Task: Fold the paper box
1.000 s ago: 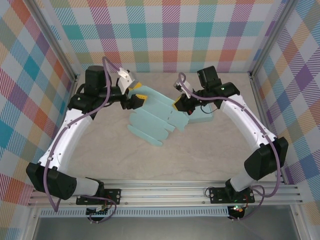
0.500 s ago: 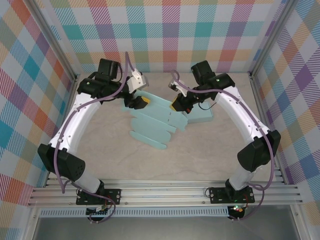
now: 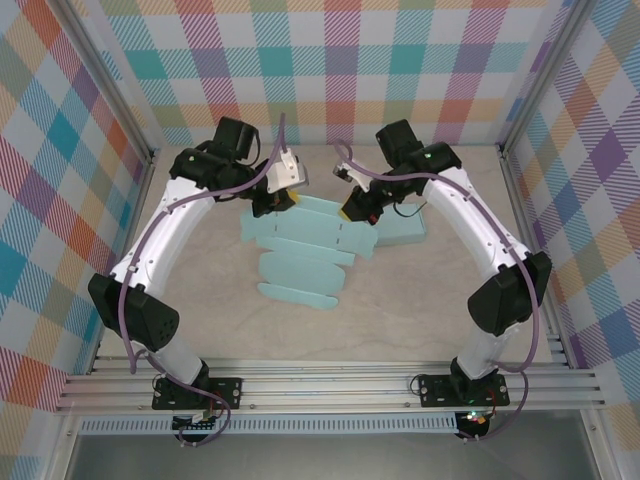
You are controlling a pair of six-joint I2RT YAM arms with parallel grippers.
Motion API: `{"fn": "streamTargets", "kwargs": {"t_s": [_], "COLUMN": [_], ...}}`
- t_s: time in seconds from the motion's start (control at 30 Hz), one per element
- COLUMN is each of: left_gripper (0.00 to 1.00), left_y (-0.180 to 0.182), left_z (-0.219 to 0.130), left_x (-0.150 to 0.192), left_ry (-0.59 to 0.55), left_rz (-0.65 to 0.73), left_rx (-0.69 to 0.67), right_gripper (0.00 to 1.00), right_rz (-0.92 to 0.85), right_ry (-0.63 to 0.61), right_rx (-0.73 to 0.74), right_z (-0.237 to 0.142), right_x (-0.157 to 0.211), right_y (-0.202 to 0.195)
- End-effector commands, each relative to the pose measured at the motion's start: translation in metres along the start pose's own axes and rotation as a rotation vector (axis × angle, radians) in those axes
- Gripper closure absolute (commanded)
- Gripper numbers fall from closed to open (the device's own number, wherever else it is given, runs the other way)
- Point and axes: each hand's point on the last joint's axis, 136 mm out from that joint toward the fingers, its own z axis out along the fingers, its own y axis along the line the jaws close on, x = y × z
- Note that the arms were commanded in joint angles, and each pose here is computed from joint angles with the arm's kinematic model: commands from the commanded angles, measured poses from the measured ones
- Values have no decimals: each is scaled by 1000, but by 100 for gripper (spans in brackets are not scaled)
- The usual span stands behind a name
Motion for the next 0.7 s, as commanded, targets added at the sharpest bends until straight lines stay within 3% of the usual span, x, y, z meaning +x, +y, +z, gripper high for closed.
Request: {"fn": "streamTargets", "kwargs": {"t_s": [0.0, 0.13, 0.23, 0.4, 0.53, 0.67], "left_gripper": [94, 100, 100, 100, 100, 100], "left_y": [-2, -5, -2, 0, -2, -12], "left_z": [7, 17, 24, 40, 57, 70], "left_x": [14, 20, 16, 20, 25, 25], "left_ry": [63, 78, 69, 74, 90, 84], "left_rz": [14, 48, 76, 97, 143, 191], "left_rx": [-15, -52, -117, -236, -387, -544], "right_gripper": [100, 97, 71, 51, 47, 47], "right_rz": [-23, -14, 6, 99, 328, 536], "right_ry": [-60, -84, -117, -237, -355, -375], "right_rx": [13, 110, 163, 285, 363, 413], "right_z": [-5, -6, -12, -35, -62, -68], "right_x": [-17, -18, -19, -17, -10, 5], "right_y": [1, -16, -25, -41, -56, -65]}}
